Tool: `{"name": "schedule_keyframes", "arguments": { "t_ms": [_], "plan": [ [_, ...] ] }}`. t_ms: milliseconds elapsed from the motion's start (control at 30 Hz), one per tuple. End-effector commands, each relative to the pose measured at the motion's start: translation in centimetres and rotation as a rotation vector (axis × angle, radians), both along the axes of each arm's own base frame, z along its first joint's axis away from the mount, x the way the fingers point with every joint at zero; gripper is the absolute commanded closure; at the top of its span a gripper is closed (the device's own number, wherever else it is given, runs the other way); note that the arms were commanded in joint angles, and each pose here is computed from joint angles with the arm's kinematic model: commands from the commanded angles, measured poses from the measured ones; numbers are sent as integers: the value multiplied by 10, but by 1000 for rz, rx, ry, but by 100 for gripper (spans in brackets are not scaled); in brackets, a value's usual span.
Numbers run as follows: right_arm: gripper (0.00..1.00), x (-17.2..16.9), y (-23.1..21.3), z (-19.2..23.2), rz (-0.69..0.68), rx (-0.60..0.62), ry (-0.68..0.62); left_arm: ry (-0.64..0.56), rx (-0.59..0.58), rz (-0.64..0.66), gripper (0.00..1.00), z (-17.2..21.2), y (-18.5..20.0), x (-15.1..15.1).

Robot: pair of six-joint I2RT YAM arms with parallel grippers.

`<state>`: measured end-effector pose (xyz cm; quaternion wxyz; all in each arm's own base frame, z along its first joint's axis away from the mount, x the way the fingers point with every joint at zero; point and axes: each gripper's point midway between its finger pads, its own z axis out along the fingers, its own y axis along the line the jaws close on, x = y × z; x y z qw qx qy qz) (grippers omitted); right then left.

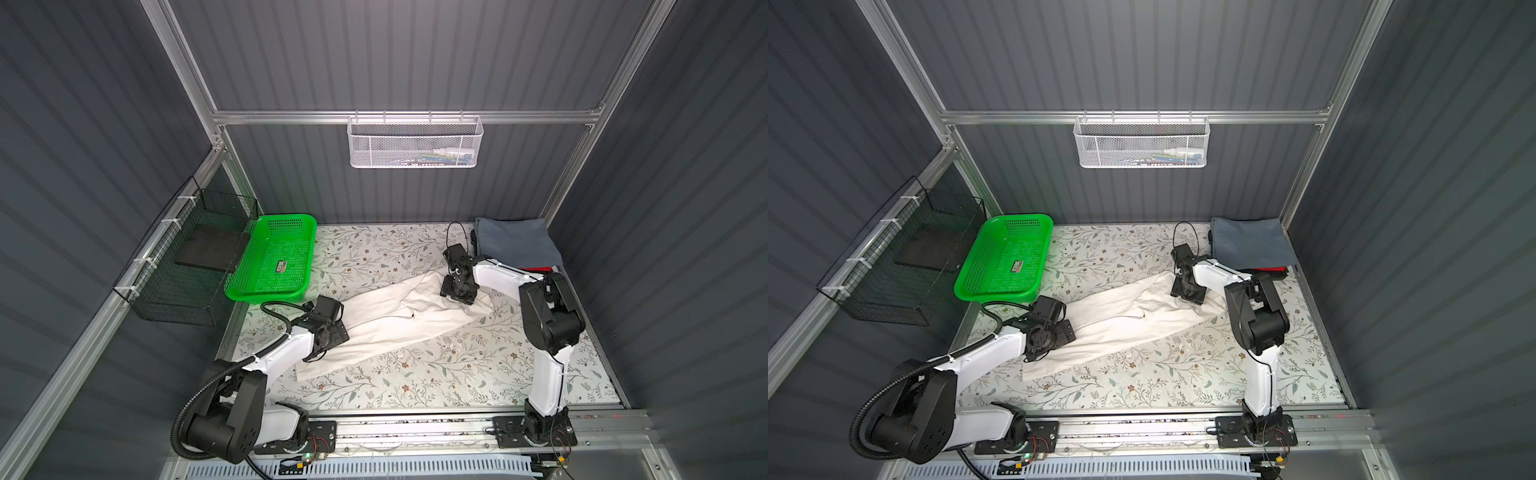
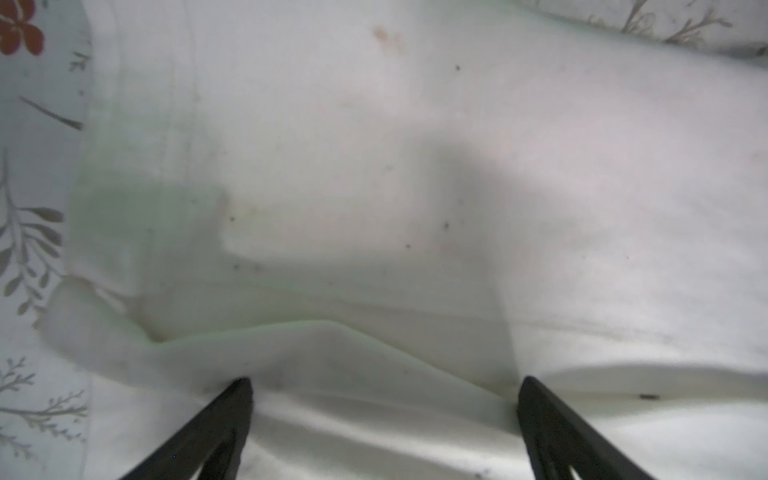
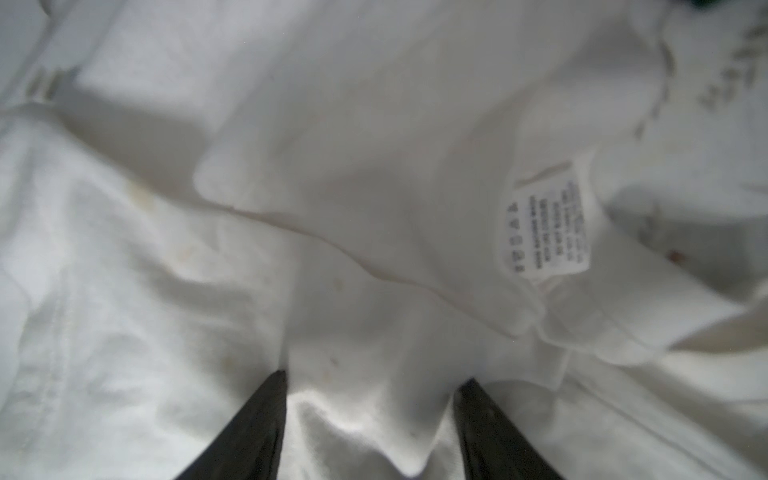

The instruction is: Fold and stack the t-shirts

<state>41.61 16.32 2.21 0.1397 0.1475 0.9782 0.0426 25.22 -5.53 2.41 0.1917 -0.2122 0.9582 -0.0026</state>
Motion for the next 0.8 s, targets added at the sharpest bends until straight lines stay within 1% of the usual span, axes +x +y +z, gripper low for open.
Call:
{"name": "schedule_keyframes", "arguments": {
  "t_ms": [0, 133, 267, 367, 500, 633, 767],
  "plan": [
    [36, 13, 19, -21, 56, 28, 47, 104, -23, 37, 0, -18, 2, -32],
    [33, 38, 32, -22, 85, 39, 44, 101, -58, 38, 0, -18, -4, -43],
    [29, 65, 41, -7, 110, 58, 8, 78, -95, 17, 0, -17, -13, -47],
    [25, 87, 44, 7, 117, 88, -44, 47, -129, -41, 0, -14, -26, -43],
    [16, 110, 37, 23, 103, 118, -95, 44, -115, -97, 0, -5, -37, -35],
    [1, 119, 23, 48, 92, 122, -122, 56, -86, -150, 0, 7, -43, -24],
    [1, 109, -1, 84, 77, 65, -199, 34, -12, -204, 0, 28, -41, -7]
  ]
}}
